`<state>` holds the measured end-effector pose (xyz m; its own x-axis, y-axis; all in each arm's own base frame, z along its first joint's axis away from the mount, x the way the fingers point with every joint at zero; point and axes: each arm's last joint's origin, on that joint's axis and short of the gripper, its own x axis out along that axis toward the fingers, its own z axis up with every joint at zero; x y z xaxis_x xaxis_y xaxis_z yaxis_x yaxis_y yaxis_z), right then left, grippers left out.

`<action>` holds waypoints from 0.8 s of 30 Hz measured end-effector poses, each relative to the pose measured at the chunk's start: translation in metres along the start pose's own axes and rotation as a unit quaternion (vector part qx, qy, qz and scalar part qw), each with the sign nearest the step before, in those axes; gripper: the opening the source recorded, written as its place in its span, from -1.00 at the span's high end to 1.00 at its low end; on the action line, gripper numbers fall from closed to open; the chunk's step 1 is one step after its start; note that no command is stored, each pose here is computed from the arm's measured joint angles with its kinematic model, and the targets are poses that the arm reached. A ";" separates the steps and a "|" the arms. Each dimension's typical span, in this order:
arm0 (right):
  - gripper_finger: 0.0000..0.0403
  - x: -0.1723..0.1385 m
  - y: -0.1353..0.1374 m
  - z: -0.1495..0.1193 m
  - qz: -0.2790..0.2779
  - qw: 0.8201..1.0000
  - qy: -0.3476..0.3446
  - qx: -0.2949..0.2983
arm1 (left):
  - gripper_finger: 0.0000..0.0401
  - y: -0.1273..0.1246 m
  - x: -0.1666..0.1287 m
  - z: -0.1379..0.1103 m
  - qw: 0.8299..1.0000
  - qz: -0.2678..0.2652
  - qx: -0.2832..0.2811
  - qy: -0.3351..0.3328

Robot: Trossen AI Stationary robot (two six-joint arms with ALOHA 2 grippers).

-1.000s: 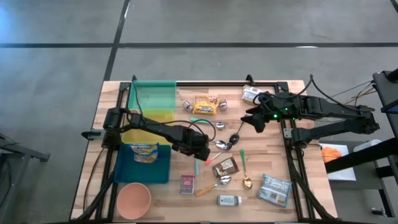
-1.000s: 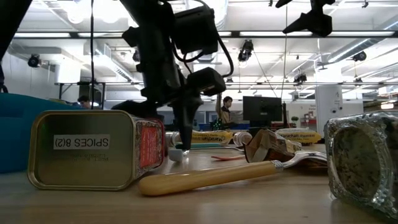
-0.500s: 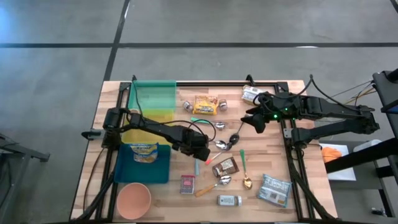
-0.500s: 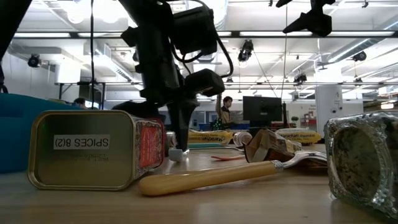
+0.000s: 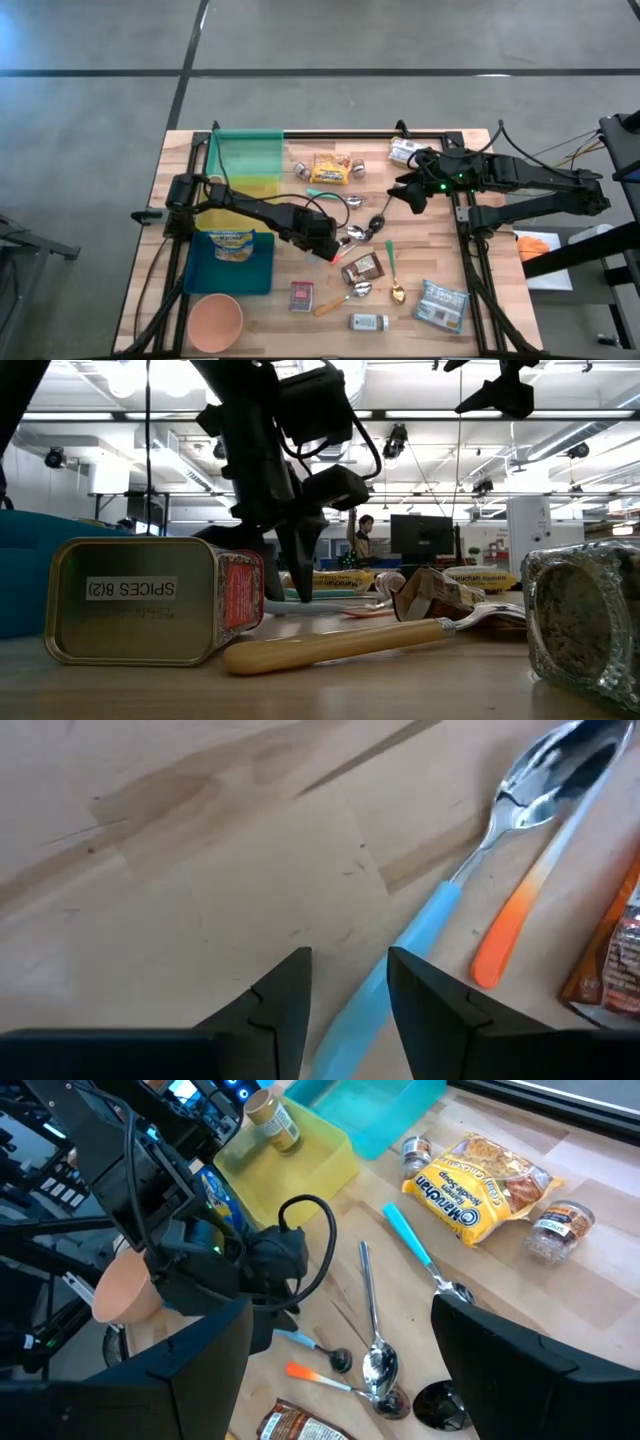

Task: Pick & Place Food Item
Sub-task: Put the blue spoon into the green bin

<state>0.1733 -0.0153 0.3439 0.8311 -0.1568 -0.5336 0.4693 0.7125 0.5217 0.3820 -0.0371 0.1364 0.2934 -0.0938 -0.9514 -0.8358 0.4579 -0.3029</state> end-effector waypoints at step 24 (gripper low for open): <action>-0.51 0.000 0.000 0.000 -0.001 1.000 0.001 -0.002 | 0.30 -0.011 -0.001 -0.023 0.985 -0.024 0.170 0.036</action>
<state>0.1732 -0.0153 0.3437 0.8297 -0.1561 -0.5360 0.4692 0.7153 0.5179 0.3806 -0.0621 0.1397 0.2853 -0.1803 -0.9413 -0.6146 0.7193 -0.3240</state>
